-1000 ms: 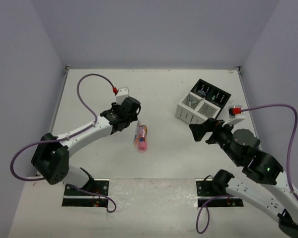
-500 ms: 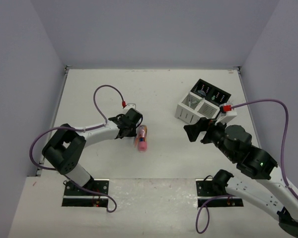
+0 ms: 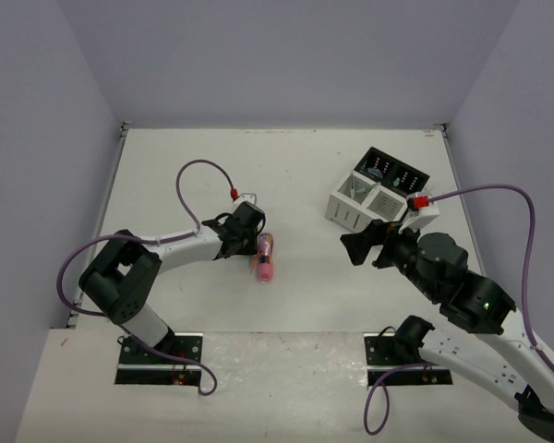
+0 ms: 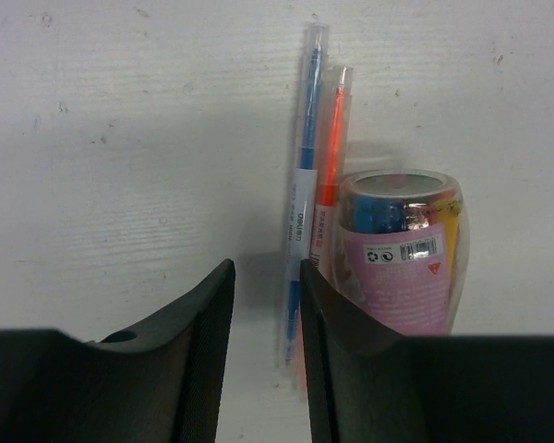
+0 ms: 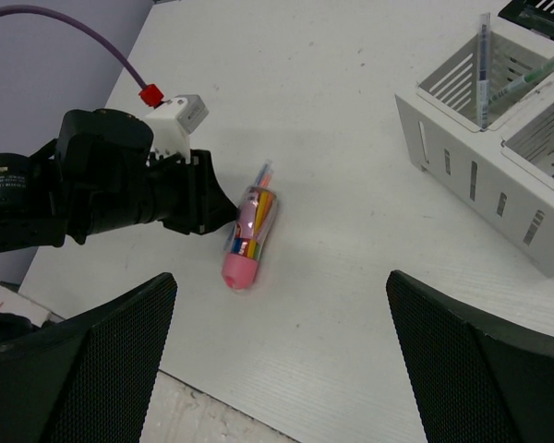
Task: Sort the stationery into containers
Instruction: Pick up the pen from the center of the board.
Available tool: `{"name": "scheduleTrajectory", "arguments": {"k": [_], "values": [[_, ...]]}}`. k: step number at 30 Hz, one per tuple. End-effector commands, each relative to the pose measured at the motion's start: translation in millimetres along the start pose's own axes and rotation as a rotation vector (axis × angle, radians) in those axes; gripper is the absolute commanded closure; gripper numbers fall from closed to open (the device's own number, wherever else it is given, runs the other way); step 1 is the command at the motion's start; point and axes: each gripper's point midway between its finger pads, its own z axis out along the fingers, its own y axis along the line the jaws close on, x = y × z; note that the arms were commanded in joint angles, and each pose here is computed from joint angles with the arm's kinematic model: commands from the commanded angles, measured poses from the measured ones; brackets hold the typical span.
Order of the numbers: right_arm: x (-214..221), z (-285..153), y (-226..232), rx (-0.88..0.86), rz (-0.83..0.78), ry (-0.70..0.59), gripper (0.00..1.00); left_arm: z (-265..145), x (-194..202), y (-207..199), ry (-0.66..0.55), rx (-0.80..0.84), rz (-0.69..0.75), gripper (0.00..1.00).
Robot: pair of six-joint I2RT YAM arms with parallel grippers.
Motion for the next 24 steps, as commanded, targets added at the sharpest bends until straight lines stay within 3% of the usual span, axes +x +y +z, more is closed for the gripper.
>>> {"name": "scheduleTrajectory", "arguments": {"k": [1, 12, 15, 19, 24], "values": [[-1, 1, 6, -0.029, -0.010, -0.004, 0.01, 8, 3, 1, 0.000, 0.003, 0.019, 0.64], [-7, -4, 12, -0.061, -0.001, -0.016, 0.01, 16, 12, 29, 0.013, -0.155, 0.009, 0.66], [-8, -4, 14, -0.071, 0.001, -0.016, 0.01, 14, 10, 38, 0.007, -0.194, -0.007, 0.76], [-9, -5, 16, -0.081, 0.002, -0.020, 0.01, 16, 13, 49, 0.022, -0.233, -0.018, 0.98], [-8, -6, 15, -0.079, 0.003, -0.021, 0.01, 3, 0, 58, -0.027, -0.241, -0.068, 1.00]]}}
